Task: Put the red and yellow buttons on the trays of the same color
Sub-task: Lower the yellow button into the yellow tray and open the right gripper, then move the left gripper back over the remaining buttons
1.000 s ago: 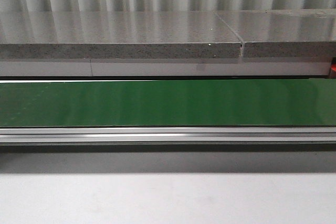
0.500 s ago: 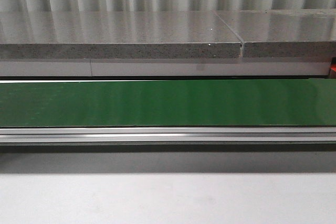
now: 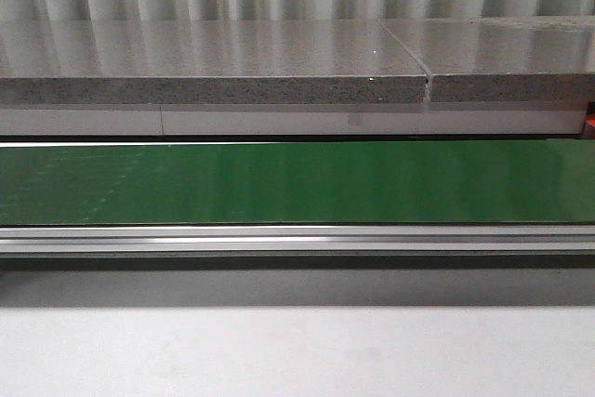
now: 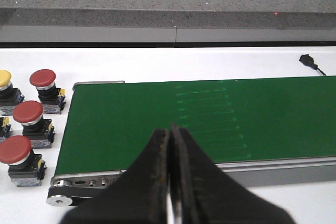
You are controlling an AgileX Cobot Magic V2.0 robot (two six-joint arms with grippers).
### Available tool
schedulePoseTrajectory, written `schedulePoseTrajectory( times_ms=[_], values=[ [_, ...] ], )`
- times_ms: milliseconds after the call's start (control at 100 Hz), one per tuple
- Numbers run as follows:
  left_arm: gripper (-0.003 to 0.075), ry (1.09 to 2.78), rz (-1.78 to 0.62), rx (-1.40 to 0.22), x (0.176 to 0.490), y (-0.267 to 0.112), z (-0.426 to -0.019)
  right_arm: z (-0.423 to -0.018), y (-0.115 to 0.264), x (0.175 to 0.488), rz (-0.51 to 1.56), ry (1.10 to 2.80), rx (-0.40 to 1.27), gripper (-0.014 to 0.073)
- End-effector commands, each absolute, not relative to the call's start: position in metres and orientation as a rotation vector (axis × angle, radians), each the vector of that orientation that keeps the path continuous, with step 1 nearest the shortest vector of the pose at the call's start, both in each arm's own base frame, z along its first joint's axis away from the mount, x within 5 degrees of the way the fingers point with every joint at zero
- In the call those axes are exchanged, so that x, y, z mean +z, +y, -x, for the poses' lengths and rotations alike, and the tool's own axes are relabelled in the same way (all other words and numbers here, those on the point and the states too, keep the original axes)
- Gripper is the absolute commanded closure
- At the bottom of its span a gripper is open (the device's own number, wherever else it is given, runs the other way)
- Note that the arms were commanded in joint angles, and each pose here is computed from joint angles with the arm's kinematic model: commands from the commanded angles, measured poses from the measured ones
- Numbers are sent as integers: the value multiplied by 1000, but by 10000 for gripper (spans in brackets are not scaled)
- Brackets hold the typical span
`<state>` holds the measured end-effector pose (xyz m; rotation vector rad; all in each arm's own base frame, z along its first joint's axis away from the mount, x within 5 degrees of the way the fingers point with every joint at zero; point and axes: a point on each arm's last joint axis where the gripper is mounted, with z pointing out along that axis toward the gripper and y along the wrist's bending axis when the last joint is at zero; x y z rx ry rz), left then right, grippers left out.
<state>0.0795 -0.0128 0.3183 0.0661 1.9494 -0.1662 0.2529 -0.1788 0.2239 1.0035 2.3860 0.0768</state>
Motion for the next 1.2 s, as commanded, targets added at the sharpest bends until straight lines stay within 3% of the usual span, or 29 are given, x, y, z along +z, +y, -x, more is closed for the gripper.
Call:
schedulePoseTrajectory(
  times_ms=[0,200,540,700,890,960,1030,1190],
  values=[
    [740,1851,-69,-186,333,-14,-82,-252,-170,265,-928,2243,38,-41],
    [740,1851,-69,-186,333,-14,-82,-248,-125,310,-705,2165,45,-41],
    [740,1851,-69,-186,333,-14,-82,-232,-27,360,-120,2101,110,-41],
    [740,1851,-69,-186,333,-14,-82,-212,-5,366,28,2083,133,-39],
    [740,1851,-69,-186,333,-14,-82,-183,0,348,36,2094,140,-22],
    [740,1851,-69,-186,333,-14,-82,-172,1,341,36,2094,140,46],
    [740,1851,-69,-186,333,-14,-82,-163,2,334,36,2094,140,170],
    [740,1851,-69,-186,333,-14,-82,-152,3,326,36,2092,139,556]
  ],
)
